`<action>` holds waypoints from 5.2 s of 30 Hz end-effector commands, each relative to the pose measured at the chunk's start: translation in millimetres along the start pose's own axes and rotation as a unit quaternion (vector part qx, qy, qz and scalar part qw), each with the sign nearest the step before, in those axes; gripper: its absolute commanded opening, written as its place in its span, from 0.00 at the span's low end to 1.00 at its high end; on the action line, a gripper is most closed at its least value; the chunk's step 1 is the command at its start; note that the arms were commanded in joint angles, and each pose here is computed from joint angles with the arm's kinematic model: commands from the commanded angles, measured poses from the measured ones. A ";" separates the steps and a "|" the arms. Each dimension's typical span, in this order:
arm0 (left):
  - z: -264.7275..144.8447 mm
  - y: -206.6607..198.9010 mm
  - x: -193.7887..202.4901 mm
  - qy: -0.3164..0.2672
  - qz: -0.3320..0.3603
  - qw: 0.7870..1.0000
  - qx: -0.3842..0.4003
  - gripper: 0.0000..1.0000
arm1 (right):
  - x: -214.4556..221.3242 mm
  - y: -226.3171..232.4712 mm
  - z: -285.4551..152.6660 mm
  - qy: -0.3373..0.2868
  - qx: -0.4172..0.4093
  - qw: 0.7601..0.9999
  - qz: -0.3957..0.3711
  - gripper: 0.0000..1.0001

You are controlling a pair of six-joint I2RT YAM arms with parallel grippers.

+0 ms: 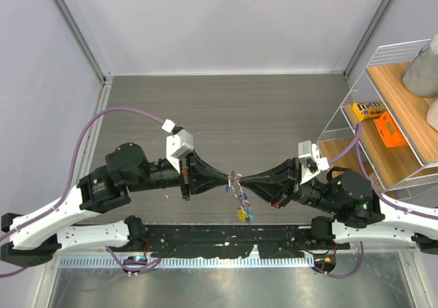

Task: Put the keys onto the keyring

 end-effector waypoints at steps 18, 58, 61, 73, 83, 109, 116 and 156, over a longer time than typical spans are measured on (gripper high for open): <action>-10.4 -19.9 -15.2 -0.023 -0.011 0.999 0.047 0.00 | -18.7 9.9 7.8 -0.049 -0.017 0.998 -0.042 0.06; -15.2 -22.0 -11.8 -0.026 -0.016 0.998 0.058 0.00 | -22.8 17.0 3.8 -0.087 0.015 0.993 -0.075 0.06; -15.3 -22.2 -12.7 -0.027 -0.015 0.998 0.058 0.00 | -23.2 18.1 3.6 -0.089 0.013 0.993 -0.075 0.06; -15.5 -22.8 -13.4 -0.028 -0.016 0.998 0.059 0.00 | -22.4 22.5 8.9 -0.076 0.007 0.994 -0.084 0.06; -14.4 -28.4 -13.7 -0.022 -0.012 0.996 0.085 0.00 | -25.3 23.6 9.6 -0.073 0.005 0.994 -0.082 0.06; -13.0 -30.1 -13.2 -0.014 -0.024 0.996 0.089 0.00 | -19.6 27.7 29.2 -0.032 0.072 0.985 -0.156 0.06; -14.4 -29.2 -14.4 -0.017 -0.028 0.996 0.080 0.00 | -12.1 36.4 36.3 -0.013 0.133 0.960 -0.244 0.06; -12.3 -33.3 -7.4 -0.003 -0.038 0.993 0.112 0.16 | -31.0 21.5 29.3 -0.045 0.210 0.926 -0.312 0.06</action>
Point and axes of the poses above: each gripper's point midway between its finger pads, its own z axis out along the fingers, its own y axis along the line the jaws close on, x = y × z, the point moved 7 cm from there along -z, back along the fingers, and after that the axes turned 11 degrees about -z, right-handed, at the moved point
